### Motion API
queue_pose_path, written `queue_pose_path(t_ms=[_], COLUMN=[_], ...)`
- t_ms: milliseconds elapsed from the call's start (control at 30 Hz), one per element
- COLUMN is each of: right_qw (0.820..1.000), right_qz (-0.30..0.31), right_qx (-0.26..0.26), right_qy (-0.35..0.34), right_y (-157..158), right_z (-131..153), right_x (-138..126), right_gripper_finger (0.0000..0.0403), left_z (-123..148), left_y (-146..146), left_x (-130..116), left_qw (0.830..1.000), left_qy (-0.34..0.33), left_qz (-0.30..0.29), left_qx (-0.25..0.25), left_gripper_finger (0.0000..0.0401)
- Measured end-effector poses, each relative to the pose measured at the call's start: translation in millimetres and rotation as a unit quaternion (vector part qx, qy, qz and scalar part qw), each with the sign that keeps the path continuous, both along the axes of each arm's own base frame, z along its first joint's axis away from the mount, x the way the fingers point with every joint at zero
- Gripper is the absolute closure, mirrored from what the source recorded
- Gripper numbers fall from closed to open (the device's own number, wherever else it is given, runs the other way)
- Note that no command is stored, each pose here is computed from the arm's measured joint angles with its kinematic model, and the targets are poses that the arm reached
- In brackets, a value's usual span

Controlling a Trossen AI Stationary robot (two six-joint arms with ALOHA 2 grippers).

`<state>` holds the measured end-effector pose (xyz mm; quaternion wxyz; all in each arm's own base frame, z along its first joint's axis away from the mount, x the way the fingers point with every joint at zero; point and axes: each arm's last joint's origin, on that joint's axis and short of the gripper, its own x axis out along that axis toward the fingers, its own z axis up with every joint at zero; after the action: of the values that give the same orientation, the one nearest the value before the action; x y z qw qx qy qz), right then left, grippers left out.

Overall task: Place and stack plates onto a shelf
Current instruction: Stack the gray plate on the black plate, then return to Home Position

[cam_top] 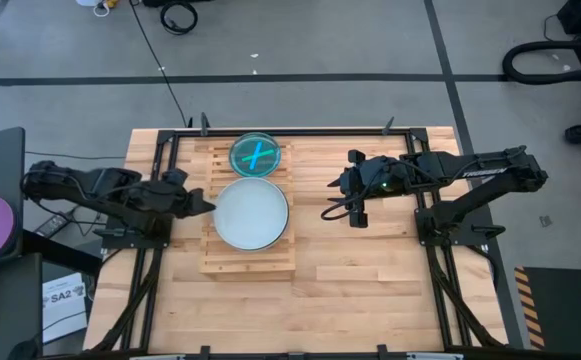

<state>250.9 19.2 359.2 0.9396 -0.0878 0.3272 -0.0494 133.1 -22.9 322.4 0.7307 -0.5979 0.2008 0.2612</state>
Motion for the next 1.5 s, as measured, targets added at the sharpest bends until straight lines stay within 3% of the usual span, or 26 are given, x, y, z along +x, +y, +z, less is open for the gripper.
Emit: queue_pose_path(t_ms=[167, 300, 433, 567, 667, 733, 933, 1000, 1100, 1267, 1500], right_qw=[1.0, 1.0, 1.0, 1.0, 0.999, 0.999, 0.997, 0.997, 0.997, 0.996, 0.989], right_qz=[0.0, 0.0, 0.0, 0.0, 0.0, 0.0, 0.003, 0.002, 0.001, -0.013, 0.03], right_qx=[0.0, 0.0, 0.0, 0.002, 0.004, 0.005, 0.003, 0.004, 0.006, 0.026, 0.073], right_qy=[0.0, 0.0, 0.0, -0.016, -0.038, -0.054, -0.072, -0.072, -0.073, -0.08, -0.123], right_y=[0.0, 0.0, 0.0, 0.2, 0.4, 0.6, 0.8, 0.8, 0.8, 0.8, 1.1], right_z=[0.0, 0.0, 0.0, 2.4, 5.8, 8.4, 11.6, 11.6, 11.6, 12.2, 26.5], right_x=[0.0, 0.0, 0.0, 1.8, 4.3, 6.0, 7.9, 7.9, 7.9, 8.1, -1.1], right_gripper_finger=[0.0238, 0.0238, 0.0238, 0.0238, 0.0238, 0.0238, 0.0238, 0.0238, 0.0238, 0.0238, 0.0238], left_z=[5.0, 8.8, 11.2, 16.7, 25.8, 33.7, 52.0, 54.6, 55.8, 52.1, 19.7], left_y=[2.2, 3.3, 4.2, 4.7, 4.4, 3.7, 1.6, 2.5, 4.8, 11.7, 19.8], left_x=[-9.9, -18.3, -22.4, -16.0, -6.8, -2.1, -1.3, -5.4, -14.7, -42.9, -76.4], left_qw=[1.0, 0.998, 0.989, 0.963, 0.926, 0.893, 0.754, 0.727, 0.701, 0.692, 0.72], left_qy=[-0.022, -0.033, -0.034, -0.045, -0.065, -0.084, -0.116, -0.115, -0.106, -0.093, -0.108], left_qz=[-0.003, -0.046, -0.104, -0.141, -0.157, -0.174, -0.244, -0.251, -0.258, -0.271, -0.258], left_qx=[-0.007, 0.019, 0.097, 0.223, 0.336, 0.408, 0.599, 0.629, 0.657, 0.662, 0.636], left_gripper_finger=[0.0303, 0.0303, 0.0303, 0.0303, 0.0303, 0.0303, 0.0303, 0.0303, 0.0303, 0.0303, 0.0303])
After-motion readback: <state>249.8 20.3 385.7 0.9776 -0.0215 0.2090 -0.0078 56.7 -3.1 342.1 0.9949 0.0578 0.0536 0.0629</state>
